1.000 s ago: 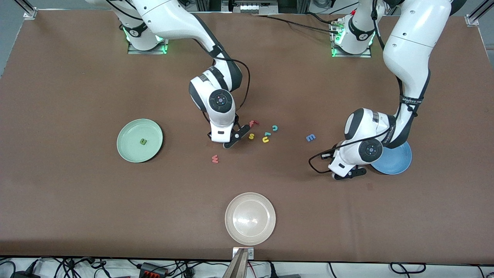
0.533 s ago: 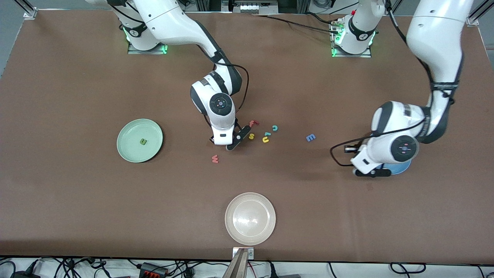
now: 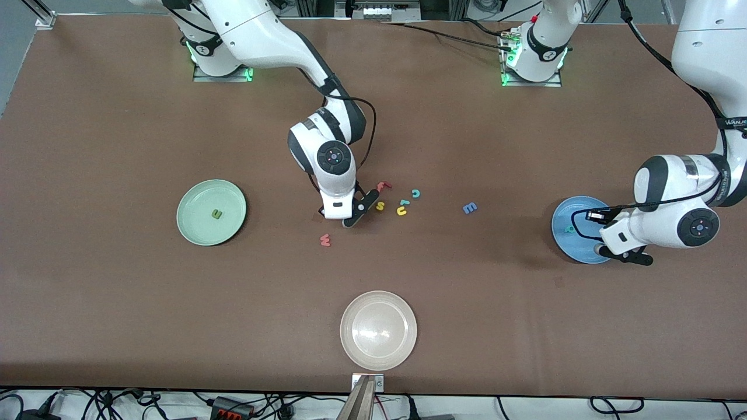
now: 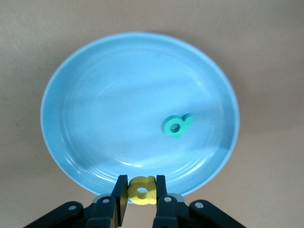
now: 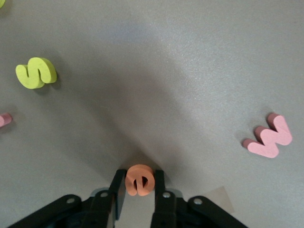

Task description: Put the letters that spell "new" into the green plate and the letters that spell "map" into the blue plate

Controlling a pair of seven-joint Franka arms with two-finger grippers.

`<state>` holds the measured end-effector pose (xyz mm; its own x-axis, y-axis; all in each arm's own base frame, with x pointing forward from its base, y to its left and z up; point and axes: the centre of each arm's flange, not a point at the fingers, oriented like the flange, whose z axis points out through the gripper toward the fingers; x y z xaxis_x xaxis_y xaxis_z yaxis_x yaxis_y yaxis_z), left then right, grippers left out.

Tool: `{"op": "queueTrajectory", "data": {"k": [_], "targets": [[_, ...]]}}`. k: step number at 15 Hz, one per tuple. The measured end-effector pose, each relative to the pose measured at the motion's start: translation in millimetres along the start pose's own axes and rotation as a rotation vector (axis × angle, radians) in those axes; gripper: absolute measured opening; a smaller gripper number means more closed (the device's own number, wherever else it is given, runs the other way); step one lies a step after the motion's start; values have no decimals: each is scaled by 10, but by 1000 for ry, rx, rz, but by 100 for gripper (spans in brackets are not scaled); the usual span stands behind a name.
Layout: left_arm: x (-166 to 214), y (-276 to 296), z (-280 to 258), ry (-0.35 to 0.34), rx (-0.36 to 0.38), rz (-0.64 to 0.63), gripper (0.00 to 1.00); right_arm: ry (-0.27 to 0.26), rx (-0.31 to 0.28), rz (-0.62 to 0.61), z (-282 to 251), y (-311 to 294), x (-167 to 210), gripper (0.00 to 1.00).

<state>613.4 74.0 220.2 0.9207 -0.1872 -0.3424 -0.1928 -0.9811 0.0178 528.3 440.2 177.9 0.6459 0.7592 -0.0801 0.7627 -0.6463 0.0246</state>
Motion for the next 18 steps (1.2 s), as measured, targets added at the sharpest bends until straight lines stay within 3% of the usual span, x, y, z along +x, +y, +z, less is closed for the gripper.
{"op": "queueTrajectory", "data": {"k": [4,5,7,10,13,18], "targets": [[-69,93,478,14,-13,15,28,23,-10,13,-153,108,42,28],[-82,90,511,15,-14,14,32,19,-12,31,-281,239,22,28],[-83,76,487,22,-14,12,48,-26,-4,100,-605,688,-145,28],[-65,127,275,43,-5,21,76,-120,14,260,-979,1672,-694,28],[-45,468,-222,30,0,76,100,-186,15,381,-914,2430,-1320,28],[40,1509,-617,48,-4,330,100,-225,38,439,-422,2483,-1813,28]]}}
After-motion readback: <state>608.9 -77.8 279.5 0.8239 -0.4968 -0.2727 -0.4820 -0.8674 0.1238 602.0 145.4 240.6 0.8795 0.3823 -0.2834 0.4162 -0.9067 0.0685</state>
